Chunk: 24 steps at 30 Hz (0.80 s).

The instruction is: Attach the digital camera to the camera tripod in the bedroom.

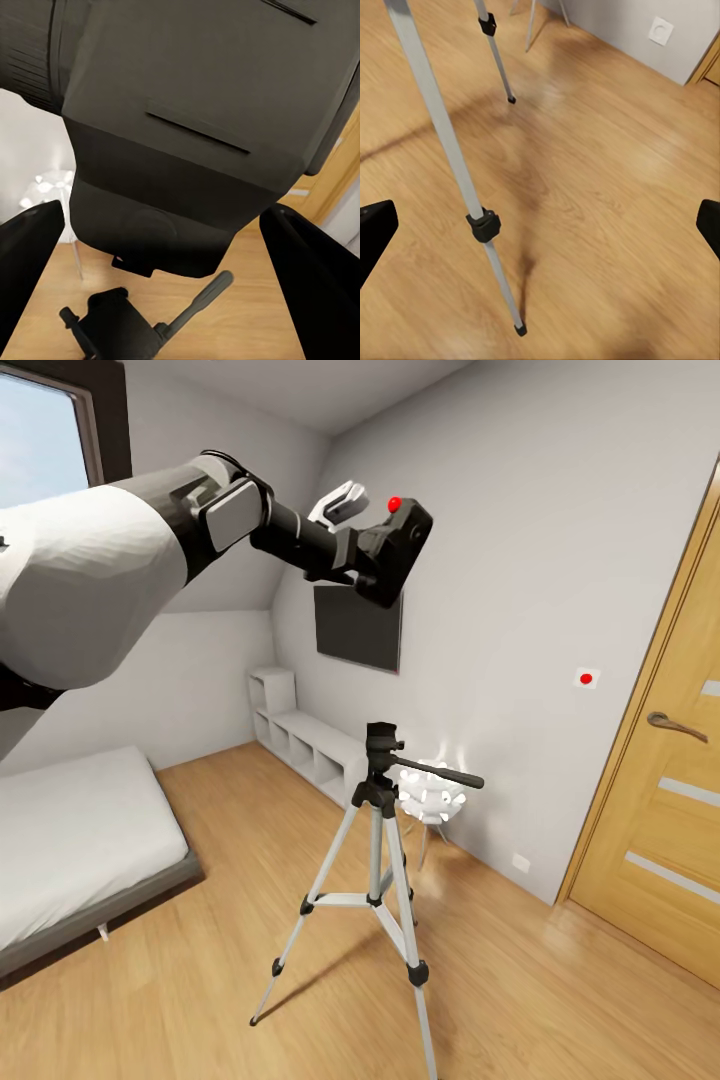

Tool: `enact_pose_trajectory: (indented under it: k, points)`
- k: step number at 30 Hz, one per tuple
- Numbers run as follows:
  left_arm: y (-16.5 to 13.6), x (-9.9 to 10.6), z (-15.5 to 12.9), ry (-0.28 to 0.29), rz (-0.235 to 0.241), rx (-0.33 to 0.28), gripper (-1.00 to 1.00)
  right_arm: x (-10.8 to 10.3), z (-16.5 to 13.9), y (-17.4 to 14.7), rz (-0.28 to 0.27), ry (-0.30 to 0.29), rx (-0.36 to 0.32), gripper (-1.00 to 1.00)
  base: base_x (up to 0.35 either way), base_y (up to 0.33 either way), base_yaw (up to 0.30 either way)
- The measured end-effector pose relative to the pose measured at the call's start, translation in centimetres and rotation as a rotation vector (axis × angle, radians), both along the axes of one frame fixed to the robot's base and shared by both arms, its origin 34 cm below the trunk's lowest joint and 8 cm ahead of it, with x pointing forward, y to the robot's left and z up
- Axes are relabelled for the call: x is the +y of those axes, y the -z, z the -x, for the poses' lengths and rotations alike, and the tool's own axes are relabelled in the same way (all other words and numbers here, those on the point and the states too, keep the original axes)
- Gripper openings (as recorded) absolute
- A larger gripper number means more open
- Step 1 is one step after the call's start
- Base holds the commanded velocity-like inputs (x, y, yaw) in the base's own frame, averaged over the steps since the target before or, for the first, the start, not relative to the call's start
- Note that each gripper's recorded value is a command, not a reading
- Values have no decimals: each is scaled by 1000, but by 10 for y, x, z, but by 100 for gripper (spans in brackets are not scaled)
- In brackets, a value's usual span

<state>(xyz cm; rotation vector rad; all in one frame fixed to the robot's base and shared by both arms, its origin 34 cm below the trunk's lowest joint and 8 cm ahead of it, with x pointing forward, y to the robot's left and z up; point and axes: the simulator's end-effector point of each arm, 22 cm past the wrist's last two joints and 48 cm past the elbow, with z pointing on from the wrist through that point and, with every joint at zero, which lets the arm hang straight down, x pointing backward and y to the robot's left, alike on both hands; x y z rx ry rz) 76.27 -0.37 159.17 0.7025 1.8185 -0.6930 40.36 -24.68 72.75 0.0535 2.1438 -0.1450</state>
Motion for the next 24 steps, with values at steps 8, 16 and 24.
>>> enact_pose_trajectory:
  k: [8,16,24]
  points:
    - [1,3,-1,-8,-11,-3,-100,0,0,0,0,-1,0,100,0,0,0]
    - [-3,7,-3,-22,-35,-24,-100,0,0,0,-1,-1,0,100,0,0,0]
    - [-30,8,7,-3,-139,-144,-100,0,0,0,-1,-1,0,100,0,0,0]
